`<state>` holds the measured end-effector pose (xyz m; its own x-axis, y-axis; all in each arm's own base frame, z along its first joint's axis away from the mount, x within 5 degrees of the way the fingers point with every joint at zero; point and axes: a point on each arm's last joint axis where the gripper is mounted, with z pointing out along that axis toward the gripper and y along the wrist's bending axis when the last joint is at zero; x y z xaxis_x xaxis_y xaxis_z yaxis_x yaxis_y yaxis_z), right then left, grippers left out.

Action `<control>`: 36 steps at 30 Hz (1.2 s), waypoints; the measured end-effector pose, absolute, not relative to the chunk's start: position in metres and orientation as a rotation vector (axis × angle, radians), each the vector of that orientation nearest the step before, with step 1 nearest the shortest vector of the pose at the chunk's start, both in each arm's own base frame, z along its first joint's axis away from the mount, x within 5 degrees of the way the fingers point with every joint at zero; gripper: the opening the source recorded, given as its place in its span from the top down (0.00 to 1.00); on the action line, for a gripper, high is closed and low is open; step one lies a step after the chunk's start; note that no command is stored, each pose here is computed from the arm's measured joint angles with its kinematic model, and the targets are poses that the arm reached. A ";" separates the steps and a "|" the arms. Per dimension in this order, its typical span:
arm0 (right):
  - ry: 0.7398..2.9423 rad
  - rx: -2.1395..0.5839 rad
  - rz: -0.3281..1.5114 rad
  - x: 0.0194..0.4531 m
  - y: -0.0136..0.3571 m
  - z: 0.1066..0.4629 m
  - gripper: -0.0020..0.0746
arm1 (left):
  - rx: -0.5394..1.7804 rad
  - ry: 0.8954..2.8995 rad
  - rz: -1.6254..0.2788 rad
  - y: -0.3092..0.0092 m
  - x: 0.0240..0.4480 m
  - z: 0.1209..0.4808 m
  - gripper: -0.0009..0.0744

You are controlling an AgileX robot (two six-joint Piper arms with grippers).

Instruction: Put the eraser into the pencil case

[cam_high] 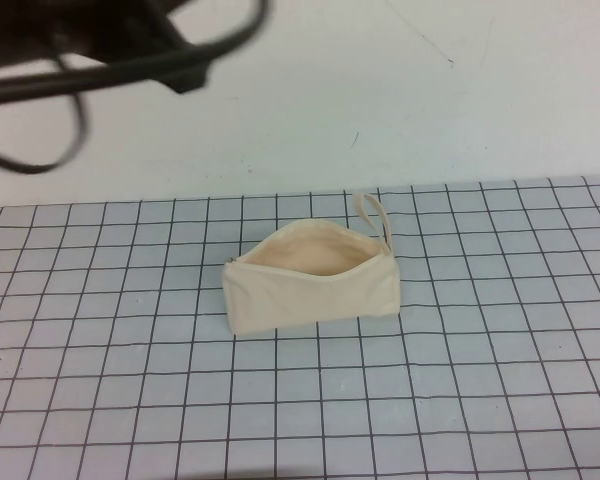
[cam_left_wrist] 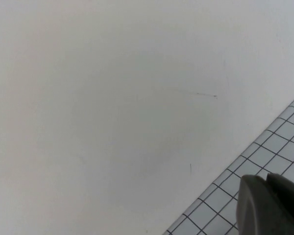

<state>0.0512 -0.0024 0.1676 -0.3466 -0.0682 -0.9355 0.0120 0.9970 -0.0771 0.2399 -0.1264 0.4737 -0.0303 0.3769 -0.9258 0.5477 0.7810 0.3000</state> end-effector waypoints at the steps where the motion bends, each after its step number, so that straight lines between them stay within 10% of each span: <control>1: 1.923 -0.040 -0.082 0.051 -0.002 0.168 0.98 | 0.743 1.628 -0.155 -0.121 0.230 0.481 0.99; 36: 1.923 -0.040 -0.082 0.051 -0.002 0.168 0.98 | 0.683 1.612 -0.129 -0.075 0.154 0.490 0.99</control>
<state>0.0512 -0.0024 0.1676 -0.3466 -0.0682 -0.9355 0.0120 0.9970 -0.0771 0.1545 -0.0749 0.4901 -0.0046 0.3508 -0.9364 0.4952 0.8143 0.3026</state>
